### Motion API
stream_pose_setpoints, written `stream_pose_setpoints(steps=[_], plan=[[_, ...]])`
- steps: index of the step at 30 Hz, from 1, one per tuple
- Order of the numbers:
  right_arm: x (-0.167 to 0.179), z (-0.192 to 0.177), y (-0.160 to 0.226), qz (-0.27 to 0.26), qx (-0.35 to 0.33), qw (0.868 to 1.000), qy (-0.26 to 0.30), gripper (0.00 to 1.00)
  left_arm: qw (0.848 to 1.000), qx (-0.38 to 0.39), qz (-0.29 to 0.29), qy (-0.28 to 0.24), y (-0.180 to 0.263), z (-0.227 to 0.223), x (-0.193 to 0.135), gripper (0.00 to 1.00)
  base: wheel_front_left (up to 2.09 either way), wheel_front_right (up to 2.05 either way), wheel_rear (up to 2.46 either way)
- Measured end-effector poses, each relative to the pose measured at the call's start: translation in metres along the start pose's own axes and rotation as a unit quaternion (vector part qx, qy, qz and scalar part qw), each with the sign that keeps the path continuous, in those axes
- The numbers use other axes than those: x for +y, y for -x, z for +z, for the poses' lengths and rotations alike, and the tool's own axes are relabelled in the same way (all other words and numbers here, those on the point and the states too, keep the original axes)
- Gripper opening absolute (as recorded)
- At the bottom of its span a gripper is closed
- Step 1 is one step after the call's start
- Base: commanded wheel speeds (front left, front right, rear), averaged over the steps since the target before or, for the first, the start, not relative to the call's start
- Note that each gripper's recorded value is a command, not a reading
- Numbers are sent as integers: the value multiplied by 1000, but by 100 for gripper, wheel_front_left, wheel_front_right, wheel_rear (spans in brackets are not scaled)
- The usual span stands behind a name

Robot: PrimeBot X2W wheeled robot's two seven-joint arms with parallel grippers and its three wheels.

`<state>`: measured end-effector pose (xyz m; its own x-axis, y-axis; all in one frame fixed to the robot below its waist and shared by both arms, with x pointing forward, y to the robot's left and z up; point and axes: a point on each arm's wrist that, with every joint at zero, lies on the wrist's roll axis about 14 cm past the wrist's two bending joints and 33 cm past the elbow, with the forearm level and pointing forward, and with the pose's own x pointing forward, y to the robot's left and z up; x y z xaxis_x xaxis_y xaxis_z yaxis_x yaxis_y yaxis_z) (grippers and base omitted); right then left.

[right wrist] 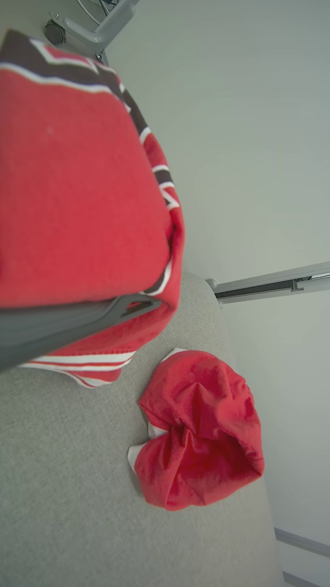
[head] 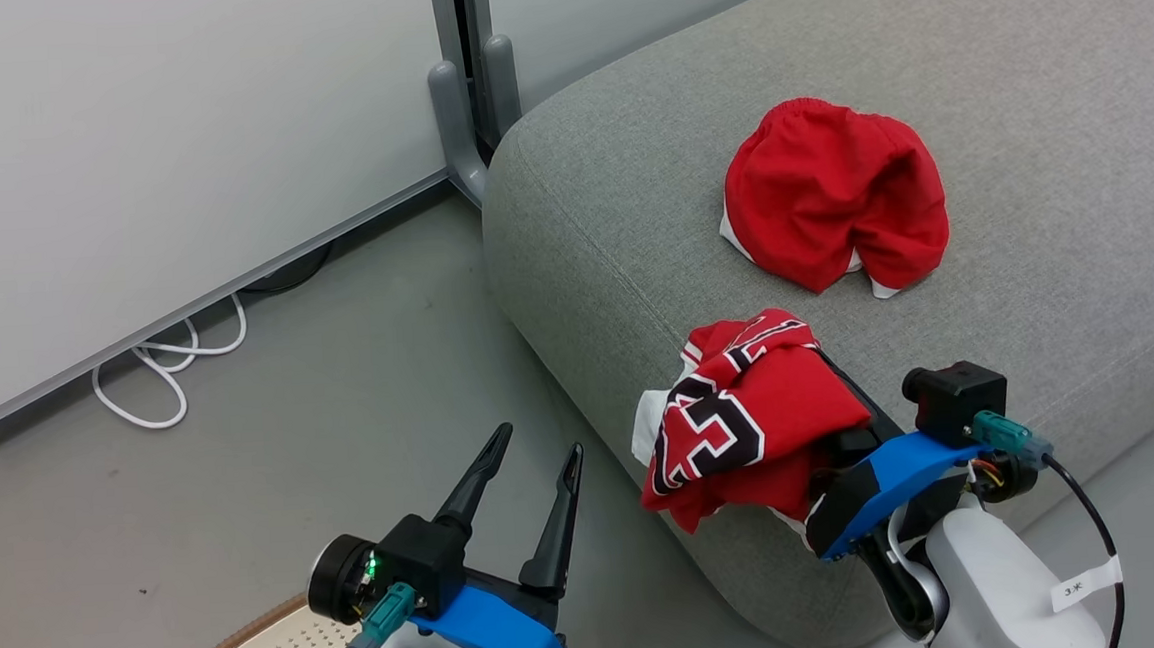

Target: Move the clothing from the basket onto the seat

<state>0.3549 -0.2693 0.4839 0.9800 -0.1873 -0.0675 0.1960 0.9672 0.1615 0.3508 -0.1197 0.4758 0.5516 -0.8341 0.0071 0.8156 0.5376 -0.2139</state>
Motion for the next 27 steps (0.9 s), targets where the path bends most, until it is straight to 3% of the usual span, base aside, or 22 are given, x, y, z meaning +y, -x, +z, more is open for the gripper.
stream_pose_setpoints(steps=[9,21,27], plan=[[-2,20,-18,-1,-20,1000,7,0,1000,3,1,0,-1,-5,9,100,0,0,0],[-49,126,-91,-48,-102,990,88,0,1000,1,-9,-3,-16,-19,42,100,0,0,0],[-73,154,-123,-80,-122,985,94,0,1000,-1,-6,-4,-25,-28,69,100,0,0,0]])
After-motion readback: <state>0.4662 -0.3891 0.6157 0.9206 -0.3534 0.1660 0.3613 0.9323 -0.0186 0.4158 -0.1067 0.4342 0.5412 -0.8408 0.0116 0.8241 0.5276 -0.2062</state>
